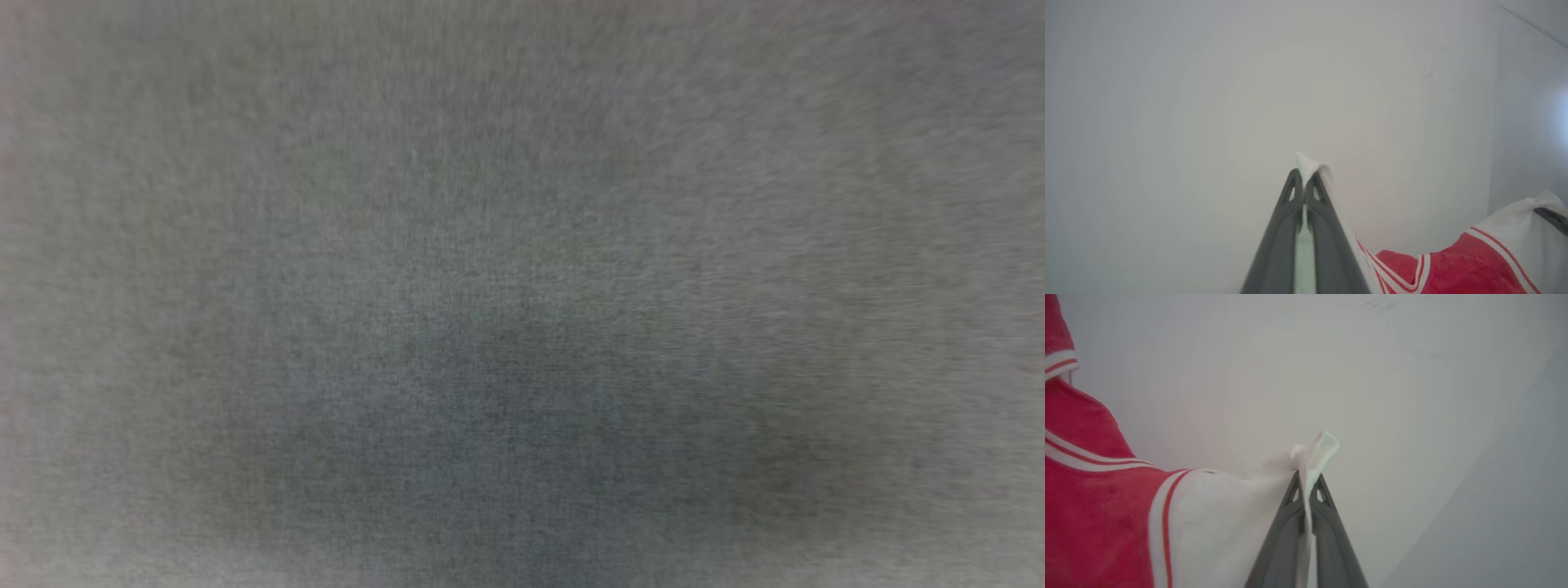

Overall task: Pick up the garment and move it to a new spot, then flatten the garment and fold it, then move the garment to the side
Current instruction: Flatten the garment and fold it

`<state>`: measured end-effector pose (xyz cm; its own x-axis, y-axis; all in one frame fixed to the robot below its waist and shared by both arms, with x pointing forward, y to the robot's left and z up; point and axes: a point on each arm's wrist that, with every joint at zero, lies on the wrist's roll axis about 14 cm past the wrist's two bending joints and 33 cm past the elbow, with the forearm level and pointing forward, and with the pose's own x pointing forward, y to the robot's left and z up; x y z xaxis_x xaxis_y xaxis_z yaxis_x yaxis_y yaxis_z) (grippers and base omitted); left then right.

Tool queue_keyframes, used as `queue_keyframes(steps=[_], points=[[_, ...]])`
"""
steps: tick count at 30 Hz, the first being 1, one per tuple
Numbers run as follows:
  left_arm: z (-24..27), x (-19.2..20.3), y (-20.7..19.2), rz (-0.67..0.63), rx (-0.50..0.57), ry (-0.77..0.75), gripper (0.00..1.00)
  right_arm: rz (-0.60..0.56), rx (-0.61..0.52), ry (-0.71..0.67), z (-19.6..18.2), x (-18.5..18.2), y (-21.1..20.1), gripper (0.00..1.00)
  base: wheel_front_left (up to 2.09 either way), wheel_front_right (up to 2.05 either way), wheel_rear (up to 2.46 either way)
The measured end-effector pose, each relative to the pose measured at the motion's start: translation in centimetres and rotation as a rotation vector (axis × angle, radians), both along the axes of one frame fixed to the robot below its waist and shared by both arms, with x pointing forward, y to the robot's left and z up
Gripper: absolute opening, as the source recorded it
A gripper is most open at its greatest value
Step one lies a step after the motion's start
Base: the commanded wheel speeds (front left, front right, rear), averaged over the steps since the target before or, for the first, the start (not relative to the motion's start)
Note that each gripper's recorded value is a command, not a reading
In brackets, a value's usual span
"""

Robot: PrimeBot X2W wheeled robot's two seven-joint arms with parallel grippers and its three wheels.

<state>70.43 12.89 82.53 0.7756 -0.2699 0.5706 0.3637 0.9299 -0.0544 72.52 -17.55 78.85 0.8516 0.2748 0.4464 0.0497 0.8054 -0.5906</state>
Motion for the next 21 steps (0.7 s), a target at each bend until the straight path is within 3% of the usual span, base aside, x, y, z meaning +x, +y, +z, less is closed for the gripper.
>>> queue_keyframes(steps=[3, 7, 11, 16, 21], points=[[-3.6, 1.8, 1.1, 0.006, -0.022, 0.021, 0.0, 0.007, 0.017, 0.061, -5.6, 2.4, 0.6, 0.0, 0.0, 0.0, 0.0], [-13.2, 4.7, 2.0, 0.04, 0.004, 0.168, 0.0, 0.027, 0.012, 0.218, -15.8, 4.9, 2.5, 0.0, 0.0, 0.0, 0.0], [-20.3, 5.9, 2.4, 0.061, 0.029, 0.281, 0.0, 0.047, 0.038, 0.307, -22.2, 6.0, 3.7, 0.0, 0.0, 0.0, 0.0], [-25.1, 5.4, 2.6, 0.068, 0.073, 0.365, 0.0, 0.104, 0.057, 0.351, -25.9, 6.2, 6.5, 0.0, 0.0, 0.0, 0.0], [-27.6, 3.5, 3.1, 0.069, 0.151, 0.43, 0.0, 0.175, 0.046, 0.363, -26.1, 4.8, 8.9, 0.0, 0.0, 0.0, 0.0]])
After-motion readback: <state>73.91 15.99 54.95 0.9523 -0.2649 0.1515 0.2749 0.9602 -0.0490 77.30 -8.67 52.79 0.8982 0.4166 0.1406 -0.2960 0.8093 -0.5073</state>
